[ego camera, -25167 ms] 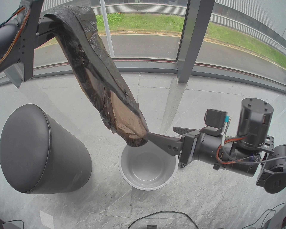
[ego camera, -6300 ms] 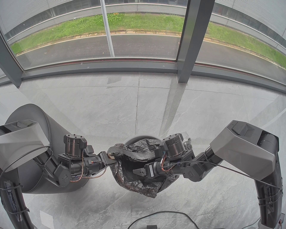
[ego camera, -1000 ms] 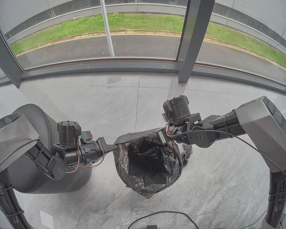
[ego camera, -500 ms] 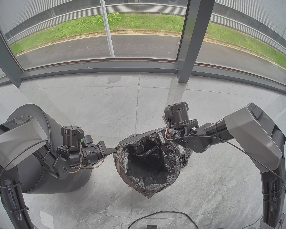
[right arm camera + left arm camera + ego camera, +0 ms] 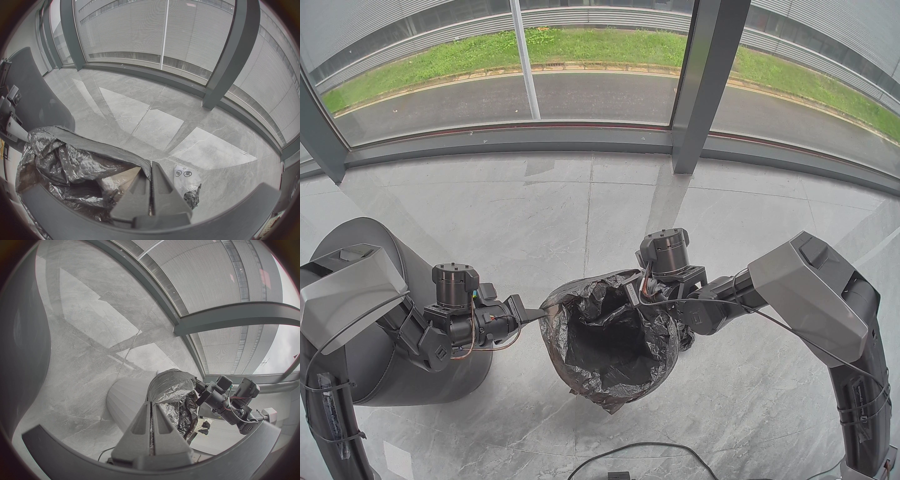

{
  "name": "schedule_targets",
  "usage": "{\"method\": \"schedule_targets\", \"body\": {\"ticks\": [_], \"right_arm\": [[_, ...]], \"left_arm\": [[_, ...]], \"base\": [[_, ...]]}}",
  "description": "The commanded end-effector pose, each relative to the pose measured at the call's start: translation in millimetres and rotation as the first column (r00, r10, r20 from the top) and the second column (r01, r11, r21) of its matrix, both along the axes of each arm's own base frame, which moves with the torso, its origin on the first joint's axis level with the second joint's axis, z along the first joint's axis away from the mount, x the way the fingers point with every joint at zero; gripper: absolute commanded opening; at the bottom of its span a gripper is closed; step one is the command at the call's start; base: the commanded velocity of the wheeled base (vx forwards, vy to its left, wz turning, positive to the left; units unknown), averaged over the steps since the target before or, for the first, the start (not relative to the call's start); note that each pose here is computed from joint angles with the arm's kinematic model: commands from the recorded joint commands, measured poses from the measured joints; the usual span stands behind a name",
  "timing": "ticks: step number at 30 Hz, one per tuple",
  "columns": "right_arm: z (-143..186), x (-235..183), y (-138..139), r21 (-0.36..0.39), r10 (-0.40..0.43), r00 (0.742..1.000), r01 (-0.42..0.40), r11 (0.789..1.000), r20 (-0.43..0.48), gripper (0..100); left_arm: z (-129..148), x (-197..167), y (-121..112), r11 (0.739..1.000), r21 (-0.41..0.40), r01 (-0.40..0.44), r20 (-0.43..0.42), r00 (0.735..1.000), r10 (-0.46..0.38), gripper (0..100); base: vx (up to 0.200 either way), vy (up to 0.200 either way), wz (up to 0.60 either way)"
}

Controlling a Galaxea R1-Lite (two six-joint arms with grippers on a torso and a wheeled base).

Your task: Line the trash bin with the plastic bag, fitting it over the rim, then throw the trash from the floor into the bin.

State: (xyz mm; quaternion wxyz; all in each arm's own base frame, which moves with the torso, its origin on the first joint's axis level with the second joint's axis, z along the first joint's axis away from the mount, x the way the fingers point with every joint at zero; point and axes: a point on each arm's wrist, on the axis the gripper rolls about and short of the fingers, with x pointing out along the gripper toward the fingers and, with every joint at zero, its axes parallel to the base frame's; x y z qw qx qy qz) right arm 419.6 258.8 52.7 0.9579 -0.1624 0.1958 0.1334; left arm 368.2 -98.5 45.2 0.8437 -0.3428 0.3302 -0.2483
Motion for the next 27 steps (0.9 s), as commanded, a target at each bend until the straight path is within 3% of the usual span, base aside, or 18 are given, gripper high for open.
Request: {"method": "schedule_targets", "body": {"ticks": [1, 14, 15, 27], "right_arm": [[-10.9, 1.3, 1.2, -0.008, 0.001, 1.0, -0.002, 1.0, -0.015, 0], [-8.8, 3.4, 0.7, 0.005, -0.007, 1.0, 0.007, 1.0, -0.007, 0], [-8.8, 3.4, 0.7, 0.005, -0.007, 1.0, 0.007, 1.0, -0.007, 100], [9.0, 4.3, -5.9, 0.027, -0.021, 1.0, 0.021, 0.999, 0.02, 100]], "left_arm": [[-8.6, 3.5, -0.8, 1.0, 0.003, -0.001, -0.018, 1.0, 0.001, 0], [-15.7, 3.0, -2.1, 0.999, -0.012, 0.033, -0.05, 0.998, -0.033, 0], [-15.7, 3.0, -2.1, 0.999, -0.011, 0.033, -0.049, 0.998, -0.034, 0], [-5.9, 1.0, -1.5, 1.0, -0.013, 0.029, -0.02, 0.999, -0.029, 0]], "base": [[0.0, 0.0, 0.0], [0.0, 0.0, 0.0], [0.0, 0.0, 0.0], [0.0, 0.0, 0.0]]}}
